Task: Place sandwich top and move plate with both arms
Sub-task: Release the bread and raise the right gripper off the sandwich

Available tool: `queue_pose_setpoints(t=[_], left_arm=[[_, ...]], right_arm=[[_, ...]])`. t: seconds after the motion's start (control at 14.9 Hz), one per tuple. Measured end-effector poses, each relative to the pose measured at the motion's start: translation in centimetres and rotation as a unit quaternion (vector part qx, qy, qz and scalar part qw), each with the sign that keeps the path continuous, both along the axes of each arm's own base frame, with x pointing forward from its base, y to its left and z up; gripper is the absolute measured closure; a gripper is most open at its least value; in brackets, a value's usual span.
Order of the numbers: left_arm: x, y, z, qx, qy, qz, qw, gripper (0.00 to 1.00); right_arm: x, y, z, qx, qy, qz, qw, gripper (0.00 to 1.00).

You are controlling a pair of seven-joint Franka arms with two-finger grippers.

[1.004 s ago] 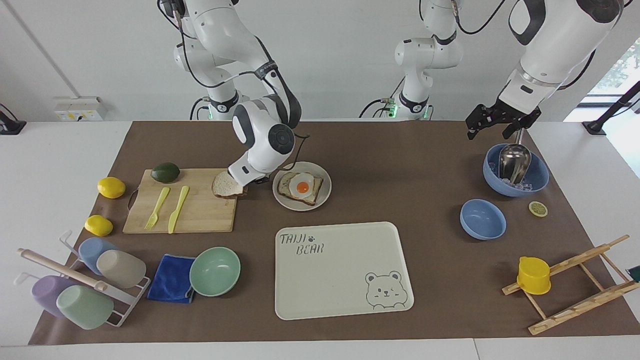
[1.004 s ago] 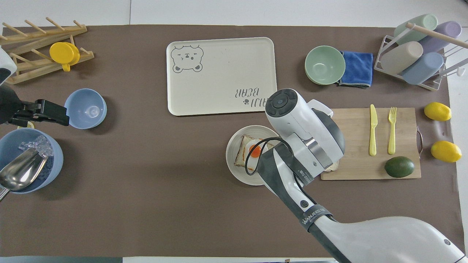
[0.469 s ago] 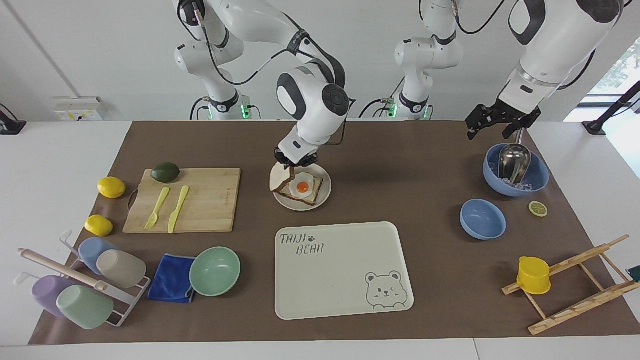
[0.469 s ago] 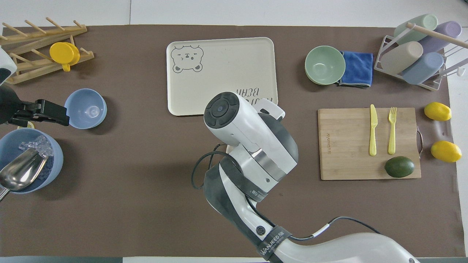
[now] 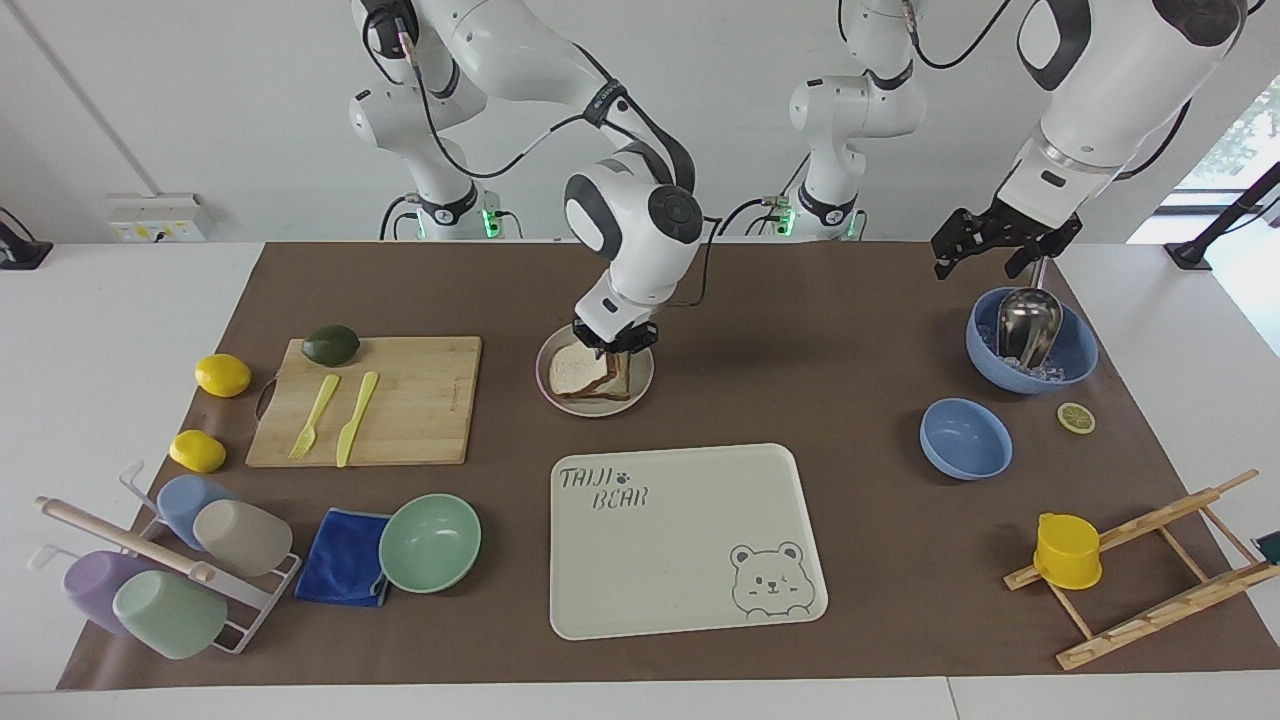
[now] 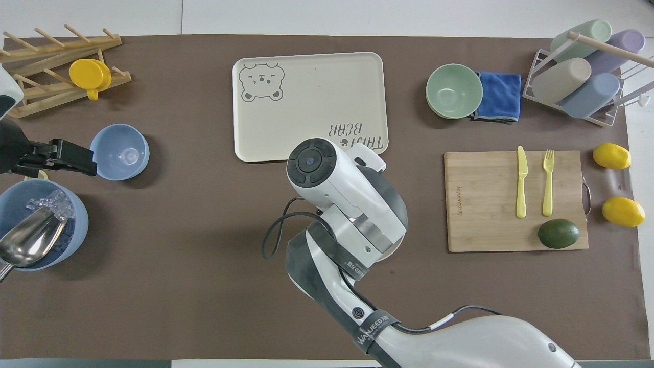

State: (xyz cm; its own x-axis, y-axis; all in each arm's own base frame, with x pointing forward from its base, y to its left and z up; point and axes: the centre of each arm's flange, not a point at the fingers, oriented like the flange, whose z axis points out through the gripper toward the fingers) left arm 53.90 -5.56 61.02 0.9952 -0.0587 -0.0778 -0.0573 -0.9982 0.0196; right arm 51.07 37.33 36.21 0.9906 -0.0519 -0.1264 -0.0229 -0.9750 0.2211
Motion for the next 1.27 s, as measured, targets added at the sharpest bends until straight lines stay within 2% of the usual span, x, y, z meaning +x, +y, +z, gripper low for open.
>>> queue_pose_setpoints(t=[0.47, 0.54, 0.87, 1.0, 1.07, 1.27], left_arm=[[0.0, 0.1, 0.0, 0.0, 0.0, 0.001, 1.0, 0.0], [0.0, 0.1, 0.0, 0.0, 0.0, 0.001, 1.0, 0.0], [-0.2, 0.1, 0.3, 0.0, -0.003, 0.001, 1.0, 0.0], [-0.2, 0.0, 0.4, 0.0, -0.003, 0.0, 1.0, 0.0], [-0.2, -0.1, 0.4, 0.0, -0.003, -0.001, 1.0, 0.0], [-0.3, -0.1, 0.2, 0.0, -0.002, -0.001, 1.0, 0.0]], right_arm=[[0.2, -0.4, -0.3, 0.009, 0.003, -0.021, 1.0, 0.87], [0.2, -0.4, -0.4, 0.009, 0.004, -0.021, 1.0, 0.79], [-0.3, 0.0, -0.6, 0.009, 0.005, -0.024, 1.0, 0.26], [-0.4, 0.3, 0.3, 0.025, 0.004, -0.033, 0.999, 0.05], [-0.4, 0.2, 1.3, 0.036, 0.0, -0.038, 0.999, 0.0], [0.7, -2.0, 5.6, 0.065, -0.021, -0.066, 0.996, 0.0]])
